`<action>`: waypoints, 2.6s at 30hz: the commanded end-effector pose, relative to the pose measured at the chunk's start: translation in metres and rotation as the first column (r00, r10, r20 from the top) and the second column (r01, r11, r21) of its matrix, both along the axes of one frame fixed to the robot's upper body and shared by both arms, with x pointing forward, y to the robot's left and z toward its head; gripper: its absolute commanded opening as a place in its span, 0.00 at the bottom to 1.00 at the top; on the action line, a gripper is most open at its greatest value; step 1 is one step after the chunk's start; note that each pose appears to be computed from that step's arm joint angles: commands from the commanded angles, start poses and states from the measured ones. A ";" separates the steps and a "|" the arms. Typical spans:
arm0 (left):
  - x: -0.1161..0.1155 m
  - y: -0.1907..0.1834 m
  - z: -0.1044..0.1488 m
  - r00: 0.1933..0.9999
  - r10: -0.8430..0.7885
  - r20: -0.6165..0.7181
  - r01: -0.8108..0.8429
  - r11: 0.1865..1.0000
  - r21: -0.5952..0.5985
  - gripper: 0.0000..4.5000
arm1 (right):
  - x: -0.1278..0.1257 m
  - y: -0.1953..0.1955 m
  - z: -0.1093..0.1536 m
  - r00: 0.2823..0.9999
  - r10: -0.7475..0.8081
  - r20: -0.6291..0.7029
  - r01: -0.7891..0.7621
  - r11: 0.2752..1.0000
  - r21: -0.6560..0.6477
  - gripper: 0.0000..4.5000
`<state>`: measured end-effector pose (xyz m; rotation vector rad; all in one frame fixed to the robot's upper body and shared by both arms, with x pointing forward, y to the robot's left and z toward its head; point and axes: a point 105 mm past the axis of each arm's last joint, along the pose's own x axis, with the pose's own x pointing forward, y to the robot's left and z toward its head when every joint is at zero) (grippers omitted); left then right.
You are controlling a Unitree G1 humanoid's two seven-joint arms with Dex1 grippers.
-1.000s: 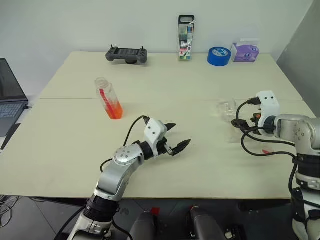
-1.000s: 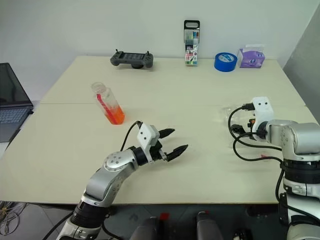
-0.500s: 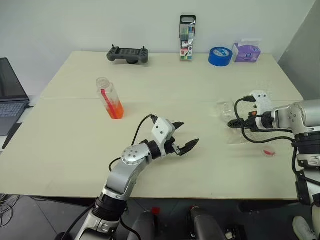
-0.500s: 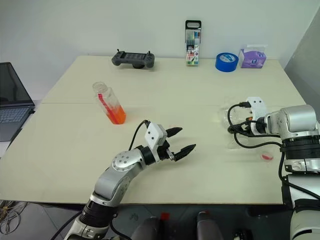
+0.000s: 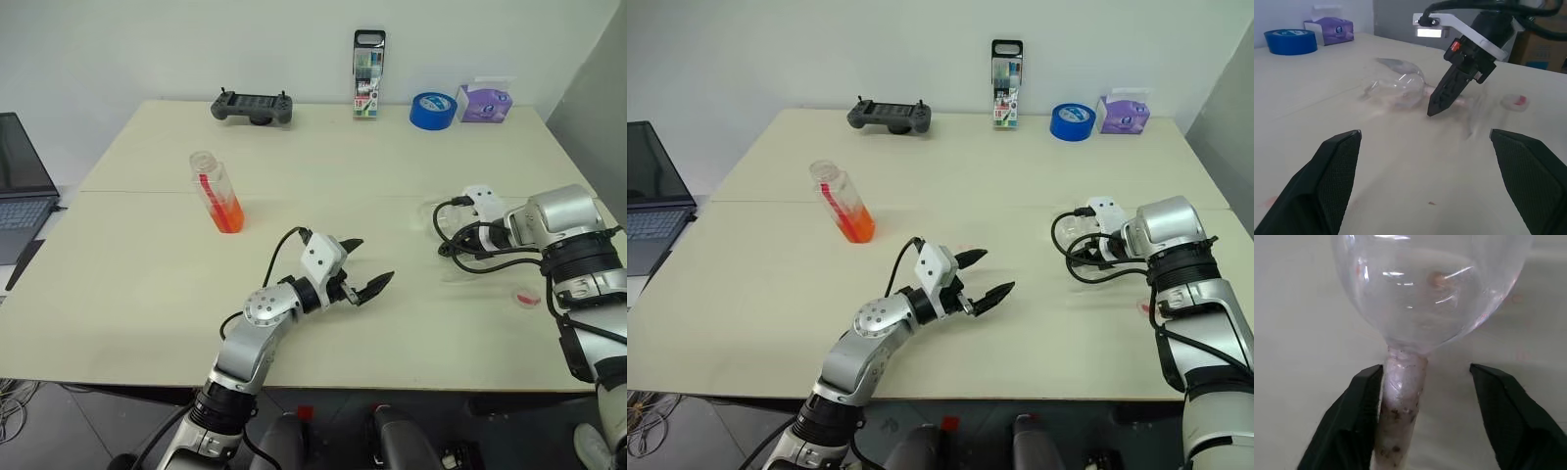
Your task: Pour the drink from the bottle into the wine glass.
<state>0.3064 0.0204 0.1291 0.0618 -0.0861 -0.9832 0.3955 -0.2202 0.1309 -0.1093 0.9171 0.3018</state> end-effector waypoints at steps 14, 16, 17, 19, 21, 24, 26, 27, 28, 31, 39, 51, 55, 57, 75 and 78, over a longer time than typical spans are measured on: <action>0.020 0.060 0.014 0.964 0.265 0.034 -0.264 0.964 -0.035 1.00 | -0.012 0.141 0.121 0.588 0.264 0.765 -0.456 0.889 0.044 0.05; 0.023 0.078 0.019 0.943 0.331 0.028 -0.328 0.942 -0.070 1.00 | -0.012 0.158 0.130 0.482 0.088 0.872 -0.447 0.881 0.159 0.05; 0.024 0.083 0.021 0.937 0.347 0.028 -0.344 0.936 -0.079 1.00 | -0.012 0.162 0.132 0.448 0.033 0.893 -0.447 0.874 0.192 0.05; 0.025 0.101 0.026 0.913 0.407 0.022 -0.403 0.909 -0.102 1.00 | -0.006 0.174 0.125 0.382 -0.116 0.917 -0.431 0.855 0.288 0.05; 0.023 0.116 0.032 0.890 0.454 0.041 -0.449 0.889 -0.092 1.00 | 0.004 0.193 0.103 0.350 -0.173 0.920 -0.387 0.868 0.310 0.05; 0.023 0.128 0.044 0.872 0.488 0.049 -0.482 0.871 -0.098 1.00 | 0.018 0.205 0.087 0.326 -0.224 0.918 -0.318 0.889 0.329 0.05; 0.020 0.135 0.047 0.864 0.502 0.045 -0.498 0.863 -0.087 1.00 | 0.027 0.209 0.074 0.340 -0.244 0.908 -0.264 0.902 0.341 0.05; 0.017 0.138 0.048 0.860 0.507 0.050 -0.503 0.861 -0.076 1.00 | 0.029 0.211 0.067 0.350 -0.243 0.905 -0.246 0.908 0.339 0.05; 0.015 0.140 0.049 0.858 0.512 0.049 -0.508 0.859 -0.070 1.00 | 0.031 0.213 0.061 0.354 -0.237 0.905 -0.230 0.915 0.330 0.05; 0.009 0.139 0.051 0.866 0.499 0.029 -0.496 0.865 -0.073 1.00 | 0.033 0.219 0.041 0.365 -0.193 0.911 -0.186 0.943 0.275 0.05; -0.008 0.120 0.033 0.915 0.396 -0.085 -0.399 0.917 -0.022 1.00 | 0.024 0.247 0.052 0.346 -0.255 0.903 -0.249 0.903 0.351 0.05; -0.006 0.100 0.028 0.937 0.331 -0.109 -0.333 0.943 -0.001 1.00 | 0.021 0.260 0.005 0.481 -0.097 0.872 -0.236 0.943 0.235 0.05; -0.003 0.101 0.027 0.940 0.324 -0.108 -0.325 0.946 0.006 1.00 | 0.020 0.242 -0.008 0.483 -0.129 0.866 -0.203 0.945 0.255 0.05; -0.001 0.101 0.027 0.942 0.318 -0.108 -0.319 0.948 0.009 1.00 | 0.018 0.229 -0.012 0.467 -0.156 0.870 -0.183 0.946 0.268 0.05; 0.008 0.099 0.025 0.955 0.275 -0.115 -0.272 0.962 0.041 1.00 | -0.013 0.188 -0.064 0.550 -0.093 0.830 -0.187 0.955 0.231 0.05; 0.008 0.098 0.024 0.956 0.271 -0.116 -0.267 0.963 0.044 1.00 | -0.018 0.190 -0.070 0.574 -0.045 0.817 -0.221 0.953 0.208 0.05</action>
